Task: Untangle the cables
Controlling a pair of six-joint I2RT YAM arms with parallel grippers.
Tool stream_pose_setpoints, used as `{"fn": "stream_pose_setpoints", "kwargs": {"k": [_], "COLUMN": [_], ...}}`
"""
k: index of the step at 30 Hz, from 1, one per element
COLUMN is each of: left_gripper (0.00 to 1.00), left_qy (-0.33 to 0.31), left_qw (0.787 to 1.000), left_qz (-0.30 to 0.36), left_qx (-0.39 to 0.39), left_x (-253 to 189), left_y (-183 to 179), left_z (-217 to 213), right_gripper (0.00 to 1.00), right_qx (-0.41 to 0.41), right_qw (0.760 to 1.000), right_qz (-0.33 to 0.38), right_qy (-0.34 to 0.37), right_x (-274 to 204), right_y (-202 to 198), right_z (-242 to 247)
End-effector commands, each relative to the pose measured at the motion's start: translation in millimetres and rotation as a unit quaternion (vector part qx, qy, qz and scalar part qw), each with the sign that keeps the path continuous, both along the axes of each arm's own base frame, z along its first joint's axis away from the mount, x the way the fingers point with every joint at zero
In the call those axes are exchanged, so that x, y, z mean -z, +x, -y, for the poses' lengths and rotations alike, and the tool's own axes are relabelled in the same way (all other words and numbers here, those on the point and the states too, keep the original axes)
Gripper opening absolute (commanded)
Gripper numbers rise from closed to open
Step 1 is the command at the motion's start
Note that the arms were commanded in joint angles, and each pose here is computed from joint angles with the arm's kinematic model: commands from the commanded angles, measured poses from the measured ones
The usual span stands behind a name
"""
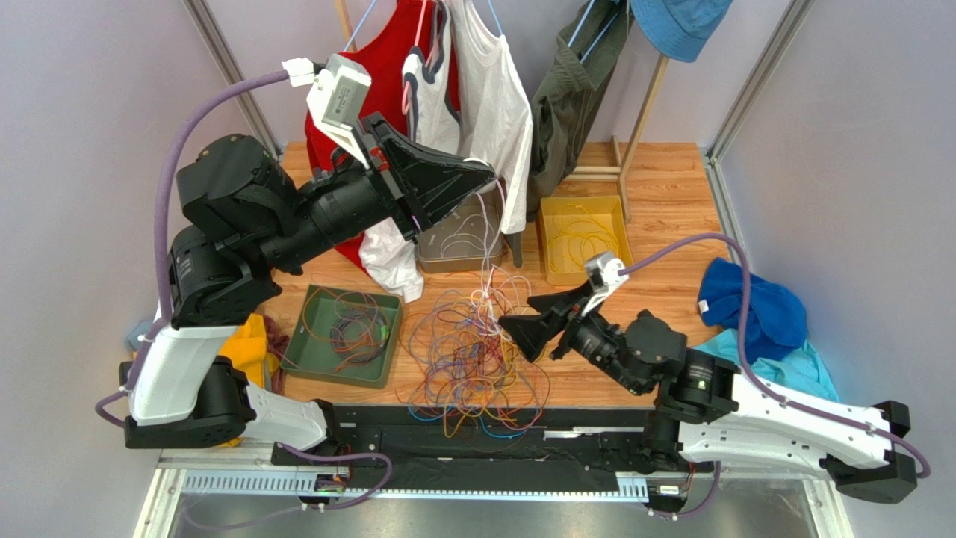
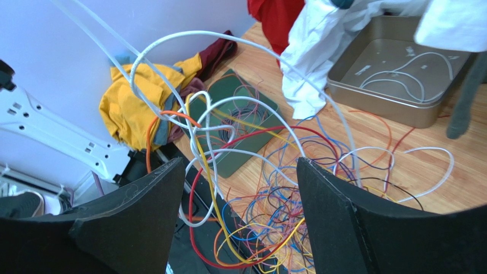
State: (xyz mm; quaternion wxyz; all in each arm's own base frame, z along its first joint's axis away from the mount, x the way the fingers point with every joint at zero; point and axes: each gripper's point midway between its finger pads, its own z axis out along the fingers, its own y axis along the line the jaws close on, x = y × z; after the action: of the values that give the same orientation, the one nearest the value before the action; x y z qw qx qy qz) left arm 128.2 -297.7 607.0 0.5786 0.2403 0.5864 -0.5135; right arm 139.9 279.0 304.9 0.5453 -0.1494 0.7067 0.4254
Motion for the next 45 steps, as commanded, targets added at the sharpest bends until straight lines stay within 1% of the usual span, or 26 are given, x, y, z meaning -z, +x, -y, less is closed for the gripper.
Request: {"fn": "stream_pose_setpoints", "kwargs": {"k": [1,3,6,8,9,10,12,13,15,16,17,20,22,24,26,28,29,30,31,34,35,37,40,42,43,45], "left_gripper": [0.0,0.0,0.0,0.0,0.0,0.0,0.0,0.0,0.0,0.0,0.0,0.0,0.0,0.0,0.0,0.0,0.0,0.0,0.0,0.0,0.0,0.0,0.0,0.0,0.0,0.0], "left_qy": [-0.008,-0.008,-0.009,-0.007,-0.007,-0.007,-0.008,-0.013,-0.014,-0.028,-0.029,-0.052,-0.072,-0.089,-0.1,-0.111,-0.117,-0.123,-0.125,-0.128,-0.13,-0.128,-0.127,-0.125,-0.127,-0.128], "left_qw": [1.0,1.0,0.999,0.999,0.999,1.0,1.0,1.0,1.0,0.999,0.999,0.996,0.993,0.991,0.988,0.986,0.985,0.984,0.983,0.982,0.982,0.982,0.983,0.983,0.982,0.982], "left_qz": [-0.002,-0.003,-0.005,-0.008,-0.007,-0.007,-0.005,-0.001,0.011,0.02,0.03,0.049,0.061,0.069,0.075,0.085,0.088,0.092,0.095,0.097,0.099,0.098,0.097,0.097,0.099,0.1], "left_qx": [0.027,0.03,0.031,0.033,0.033,0.028,0.018,0.012,-0.014,-0.028,-0.034,-0.054,-0.067,-0.077,-0.088,-0.092,-0.093,-0.095,-0.095,-0.097,-0.096,-0.096,-0.094,-0.095,-0.095,-0.097], "left_x": [-3,-3,-2,0,-1,-1,-2,-6,-12,-25,-30,-51,-63,-72,-78,-86,-90,-94,-96,-99,-100,-100,-99,-98,-100,-100], "left_y": [-8,-9,-10,-10,-11,-10,-8,-8,-1,-1,0,-2,-3,-5,-4,-6,-7,-8,-8,-7,-8,-6,-6,-5,-5,-5], "left_z": [6,7,6,7,6,4,0,-5,-14,-24,-28,-48,-60,-73,-79,-87,-89,-91,-93,-93,-92,-89,-86,-86,-86,-88], "right_gripper": [0.75,0.74,0.68,0.53,0.43,0.23,0.05,0.0,0.0,0.0,0.0,0.0,0.0,0.0,0.0,0.0,0.02,0.08,0.19,0.37,0.4,0.43,0.43,0.44,0.45,0.5], "right_qx": [-0.037,-0.042,-0.036,-0.031,-0.027,-0.021,-0.013,-0.009,-0.004,0.007,0.016,0.043,0.059,0.075,0.088,0.107,0.116,0.115,0.118,0.13,0.133,0.133,0.127,0.119,0.112,0.099], "right_qw": [0.998,0.998,0.999,0.999,0.999,0.999,1.0,1.0,1.0,1.0,0.998,0.995,0.992,0.986,0.982,0.975,0.972,0.971,0.969,0.963,0.961,0.96,0.962,0.965,0.967,0.974], "right_qz": [0.036,0.034,0.032,0.03,0.028,0.024,0.015,0.009,-0.007,-0.022,-0.039,-0.074,-0.103,-0.123,-0.145,-0.163,-0.181,-0.186,-0.195,-0.212,-0.215,-0.218,-0.217,-0.213,-0.207,-0.191], "right_qy": [0.039,0.028,0.013,0.008,0.008,0.006,0.011,0.005,-0.013,-0.019,-0.044,-0.046,-0.053,-0.079,-0.084,-0.108,-0.096,-0.095,-0.095,-0.101,-0.109,-0.111,-0.105,-0.092,-0.095,-0.069], "right_x": [-37,-30,-21,-13,-11,-4,0,8,34,48,80,117,154,191,210,239,244,248,253,258,262,263,258,250,246,221], "right_y": [-5,-3,2,5,6,7,7,8,6,7,6,5,1,-2,-5,-7,-8,-9,-10,-11,-11,-12,-12,-13,-13,-14], "right_z": [-25,-36,-44,-46,-46,-44,-39,-35,-27,-21,-13,8,24,41,51,65,67,67,68,71,72,72,68,65,64,59]}}
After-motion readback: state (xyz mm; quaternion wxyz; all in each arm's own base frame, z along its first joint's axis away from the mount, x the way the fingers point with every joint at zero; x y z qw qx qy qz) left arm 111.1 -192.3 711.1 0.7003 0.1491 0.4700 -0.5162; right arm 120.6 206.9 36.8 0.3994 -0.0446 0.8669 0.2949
